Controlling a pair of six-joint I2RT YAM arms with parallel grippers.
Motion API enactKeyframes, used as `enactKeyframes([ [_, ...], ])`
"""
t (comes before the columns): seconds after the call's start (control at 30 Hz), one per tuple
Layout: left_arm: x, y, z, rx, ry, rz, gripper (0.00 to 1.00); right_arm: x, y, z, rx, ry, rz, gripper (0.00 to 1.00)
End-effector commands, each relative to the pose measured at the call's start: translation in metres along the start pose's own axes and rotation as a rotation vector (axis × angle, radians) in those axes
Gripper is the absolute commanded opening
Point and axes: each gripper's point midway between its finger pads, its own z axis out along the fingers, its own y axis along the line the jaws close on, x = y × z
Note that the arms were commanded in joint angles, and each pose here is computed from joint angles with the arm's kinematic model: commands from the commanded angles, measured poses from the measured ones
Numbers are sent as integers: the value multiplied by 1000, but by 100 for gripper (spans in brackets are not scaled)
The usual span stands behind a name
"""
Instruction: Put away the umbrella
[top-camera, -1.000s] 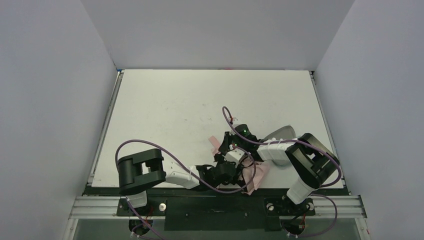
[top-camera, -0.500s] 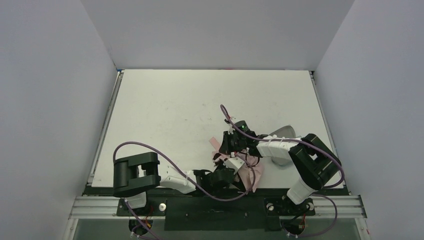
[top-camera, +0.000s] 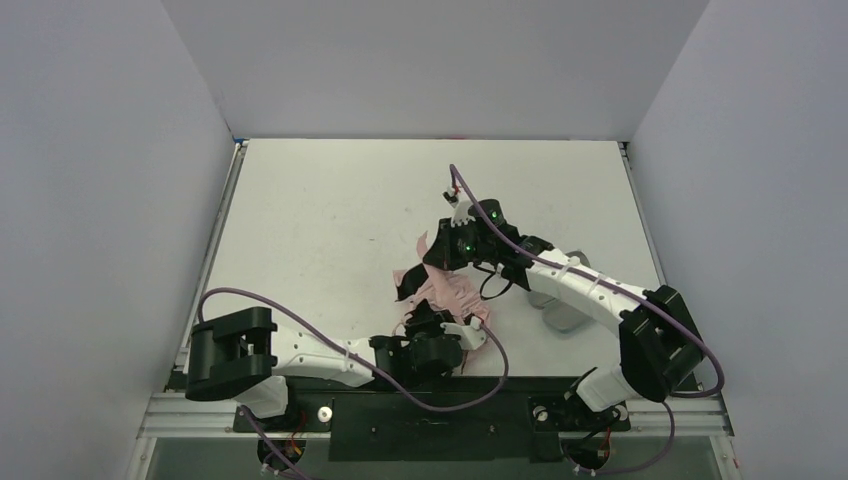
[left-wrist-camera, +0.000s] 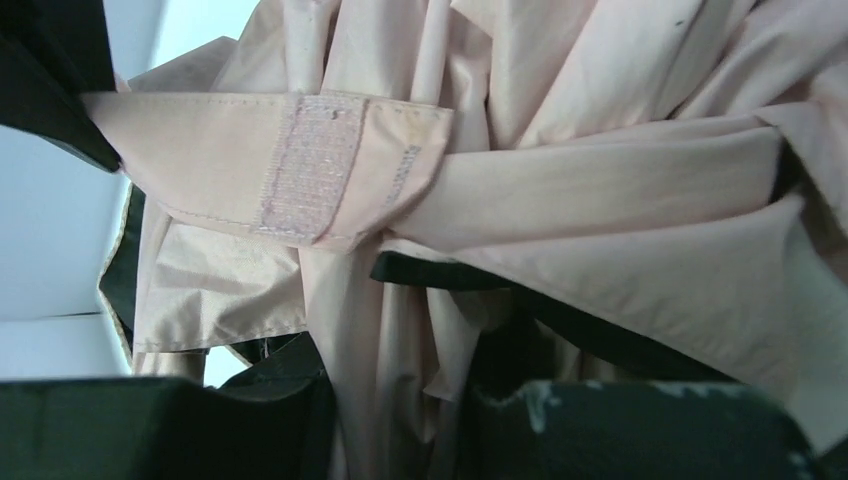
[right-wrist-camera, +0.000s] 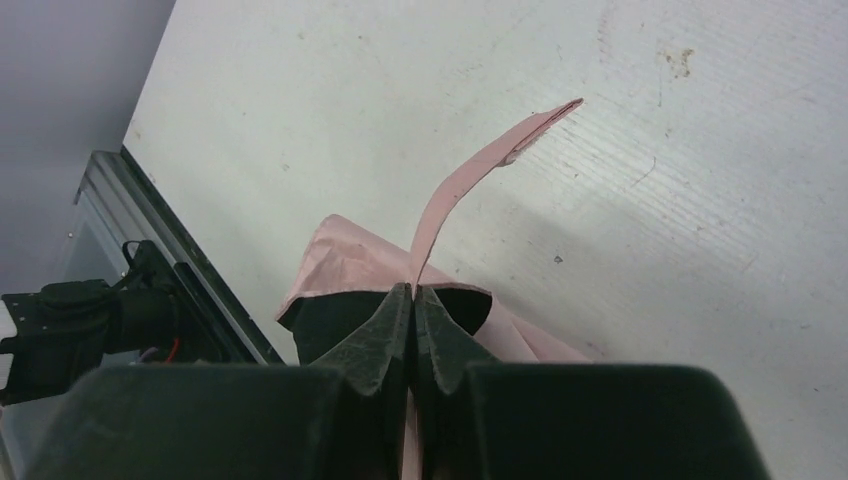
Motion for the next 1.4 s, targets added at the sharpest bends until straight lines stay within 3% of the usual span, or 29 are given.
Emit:
enactKeyframes([
  [0.0,-30,32,-14,-150,-66,187,0,-36,24,-12,-60,-63,-34,0],
  [0.23,-20,-2,-14,-170,-69,318,0,-69,34,-7,-54,-84,-66,0],
  [0.37,-10,-27,-9,-172,-60,397,0,-60,20,9,-22,-37,-59,0],
  [0.73,4,-53,-3,-189,-45,465,0,76,-68,61,153,238,93,0],
  [0.93,19,-57,2,-205,-5,492,0,146,-83,40,184,338,144,0],
  [1.07,26,-54,8,-256,27,520,0,171,-76,25,177,350,160,0],
  [1.2,33,-39,16,-295,44,513,0,164,-67,19,162,308,167,0],
  [1.37,26,0,32,-366,57,515,0,116,-57,20,151,218,114,0],
])
